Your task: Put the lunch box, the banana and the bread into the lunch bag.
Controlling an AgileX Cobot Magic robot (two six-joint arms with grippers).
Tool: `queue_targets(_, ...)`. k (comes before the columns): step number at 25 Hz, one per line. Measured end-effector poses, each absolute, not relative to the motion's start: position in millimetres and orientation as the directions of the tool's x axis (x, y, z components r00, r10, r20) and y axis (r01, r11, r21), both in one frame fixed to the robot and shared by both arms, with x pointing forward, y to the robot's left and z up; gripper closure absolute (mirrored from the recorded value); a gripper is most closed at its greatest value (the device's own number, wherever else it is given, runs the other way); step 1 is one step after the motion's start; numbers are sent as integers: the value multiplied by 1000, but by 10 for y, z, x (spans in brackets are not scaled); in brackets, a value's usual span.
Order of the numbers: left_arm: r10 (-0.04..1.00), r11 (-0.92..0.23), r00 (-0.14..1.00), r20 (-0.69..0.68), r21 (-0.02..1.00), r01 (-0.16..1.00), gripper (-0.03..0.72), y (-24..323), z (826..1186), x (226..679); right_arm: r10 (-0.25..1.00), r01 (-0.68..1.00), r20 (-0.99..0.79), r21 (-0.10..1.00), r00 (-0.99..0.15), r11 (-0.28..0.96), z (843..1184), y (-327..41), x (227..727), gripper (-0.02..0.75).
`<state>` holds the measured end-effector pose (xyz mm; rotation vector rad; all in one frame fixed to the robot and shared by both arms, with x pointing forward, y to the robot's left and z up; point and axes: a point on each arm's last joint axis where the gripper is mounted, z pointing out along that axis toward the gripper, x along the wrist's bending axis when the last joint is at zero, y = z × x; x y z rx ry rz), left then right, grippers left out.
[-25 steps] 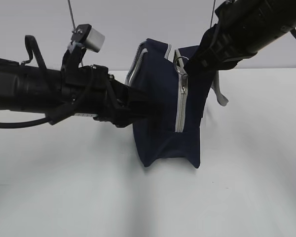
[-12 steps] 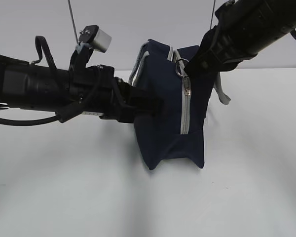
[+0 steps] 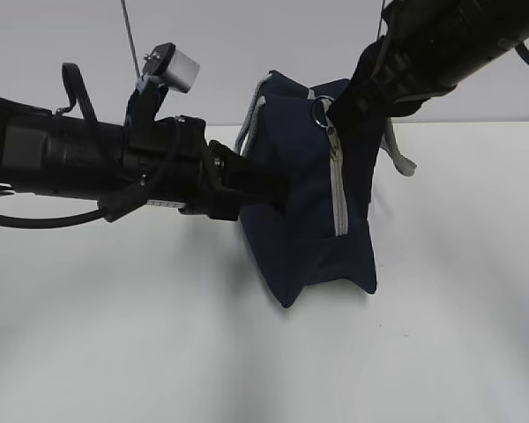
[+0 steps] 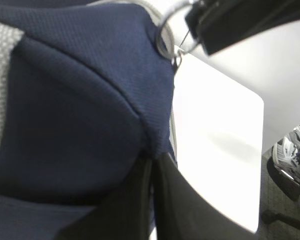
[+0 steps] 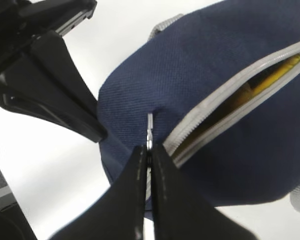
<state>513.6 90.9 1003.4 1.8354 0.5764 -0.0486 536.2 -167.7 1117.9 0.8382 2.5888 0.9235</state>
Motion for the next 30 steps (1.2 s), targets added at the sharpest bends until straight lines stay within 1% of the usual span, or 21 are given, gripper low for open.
queue_targets(9, 348, -309, 874, -339, 839, 448, 692, 927, 9967, 5086, 601, 370, -119, 688, -791, 624, 11448, -1674, 5407, 754)
queue_targets(14, 337, -359, 882, -330, 821, 445, 692, 937, 9943, 5066, 612, 353, -150, 702, -776, 619, 11477, -1677, 5449, 754)
queue_targets(17, 331, -396, 885, -327, 803, 445, 692, 951, 9912, 5046, 600, 346, -160, 690, -784, 635, 11393, -1656, 5523, 754)
queue_targets(22, 336, -449, 878, -342, 761, 468, 692, 982, 9853, 5009, 524, 292, -186, 656, -831, 696, 11223, -1598, 5644, 754)
queue_targets(26, 338, -476, 872, -354, 736, 482, 692, 998, 9835, 4987, 472, 240, -195, 662, -860, 710, 11173, -1545, 5701, 754)
queue_targets(30, 322, -489, 879, -351, 733, 472, 692, 1006, 9856, 4961, 479, 236, -202, 670, -854, 704, 11097, -1508, 5818, 754)
